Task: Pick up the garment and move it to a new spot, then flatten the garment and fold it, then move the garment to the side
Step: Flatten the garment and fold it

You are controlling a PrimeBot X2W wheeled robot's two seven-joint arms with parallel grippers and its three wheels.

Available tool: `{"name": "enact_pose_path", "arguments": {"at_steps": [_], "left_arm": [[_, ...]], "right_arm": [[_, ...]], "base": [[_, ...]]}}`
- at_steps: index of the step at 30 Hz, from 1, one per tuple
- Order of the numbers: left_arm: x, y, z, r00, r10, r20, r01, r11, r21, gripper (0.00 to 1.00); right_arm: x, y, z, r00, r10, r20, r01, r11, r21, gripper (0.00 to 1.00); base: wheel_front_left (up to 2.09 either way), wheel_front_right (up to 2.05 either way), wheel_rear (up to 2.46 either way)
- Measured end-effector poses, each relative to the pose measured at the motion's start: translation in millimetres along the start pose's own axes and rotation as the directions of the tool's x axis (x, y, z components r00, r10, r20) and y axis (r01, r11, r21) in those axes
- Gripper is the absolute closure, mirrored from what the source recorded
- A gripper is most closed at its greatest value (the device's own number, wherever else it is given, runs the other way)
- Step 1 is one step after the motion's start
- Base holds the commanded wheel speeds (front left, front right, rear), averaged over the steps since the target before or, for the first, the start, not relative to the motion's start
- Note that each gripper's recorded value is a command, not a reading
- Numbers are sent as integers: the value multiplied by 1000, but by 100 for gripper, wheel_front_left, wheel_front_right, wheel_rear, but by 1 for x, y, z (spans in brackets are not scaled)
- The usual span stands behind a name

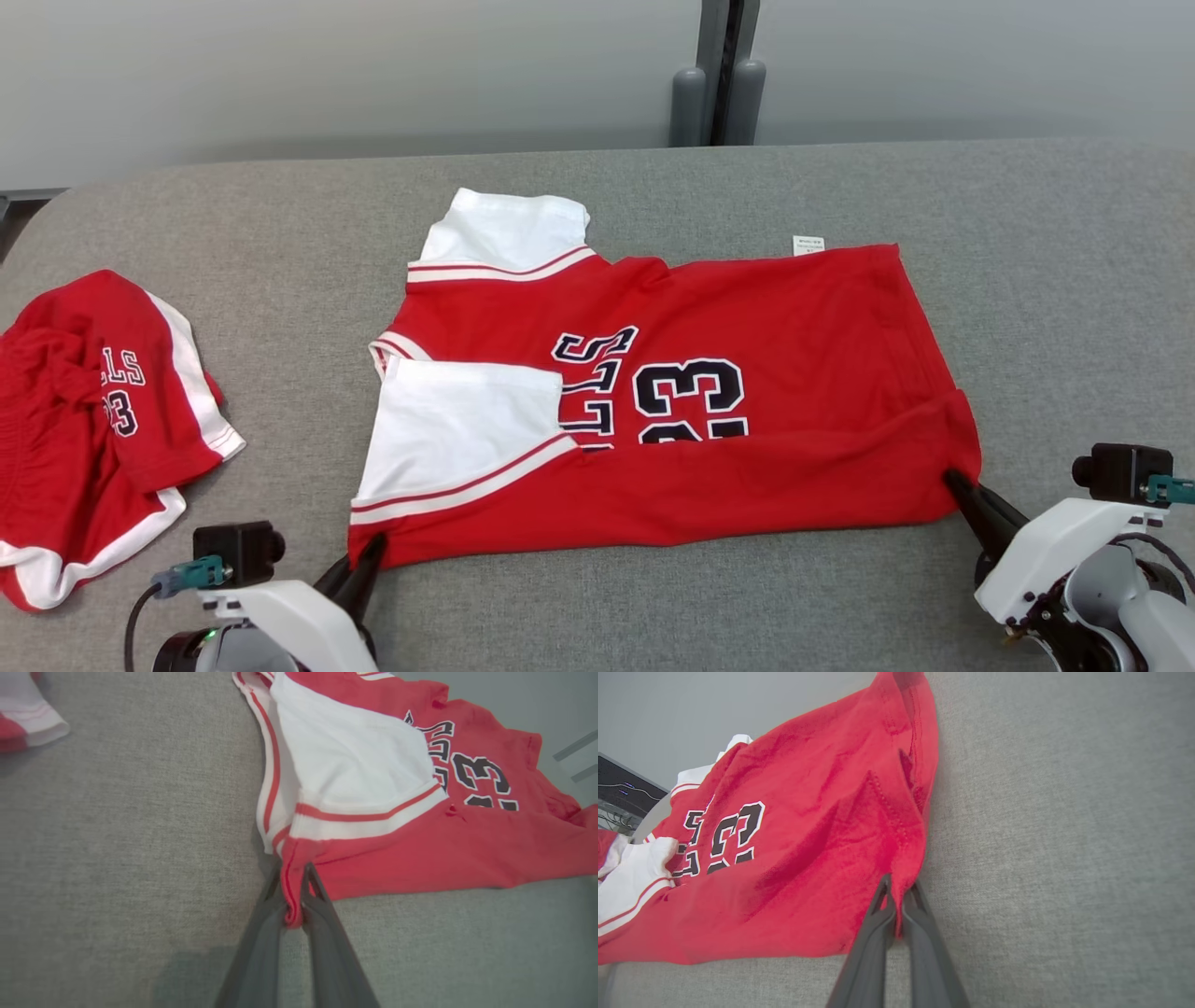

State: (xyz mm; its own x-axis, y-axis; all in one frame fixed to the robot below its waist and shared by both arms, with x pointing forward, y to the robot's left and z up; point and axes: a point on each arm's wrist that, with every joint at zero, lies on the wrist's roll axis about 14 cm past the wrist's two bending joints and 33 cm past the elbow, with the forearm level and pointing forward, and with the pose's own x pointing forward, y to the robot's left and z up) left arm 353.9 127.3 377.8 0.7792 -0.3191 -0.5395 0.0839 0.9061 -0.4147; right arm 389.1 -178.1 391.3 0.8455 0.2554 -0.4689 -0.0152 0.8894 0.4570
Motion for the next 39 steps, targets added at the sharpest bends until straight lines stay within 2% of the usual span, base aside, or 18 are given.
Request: {"name": "enact_pose_path", "arguments": {"at_steps": [3,16,23,37,38,39], "left_arm": [[-11,5,-1,1000,1,-13,-1,1000,19,100],[-49,1,-24,995,-6,-99,11,999,48,100],[-60,-2,-38,987,-4,-163,10,999,41,100],[-67,-1,-46,977,14,-212,-8,1000,30,100],[-67,-1,-46,976,16,-218,-10,1000,29,80],[-67,-2,-47,975,14,-220,-8,1000,27,0]], "right_arm": [[-7,0,-1,999,15,-32,-16,999,-28,100],[-47,-9,-33,983,27,-182,-24,1000,17,100],[-64,-24,-43,974,-17,-225,25,999,32,100],[-86,-23,-54,951,-62,-301,85,994,65,100],[-86,-21,-52,953,-63,-298,86,994,65,100],[-86,-19,-50,954,-61,-292,84,994,68,0]], "base": [[0,0,0],[0,0,0],[0,0,0],[0,0,0],[0,0,0],[0,0,0]]}}
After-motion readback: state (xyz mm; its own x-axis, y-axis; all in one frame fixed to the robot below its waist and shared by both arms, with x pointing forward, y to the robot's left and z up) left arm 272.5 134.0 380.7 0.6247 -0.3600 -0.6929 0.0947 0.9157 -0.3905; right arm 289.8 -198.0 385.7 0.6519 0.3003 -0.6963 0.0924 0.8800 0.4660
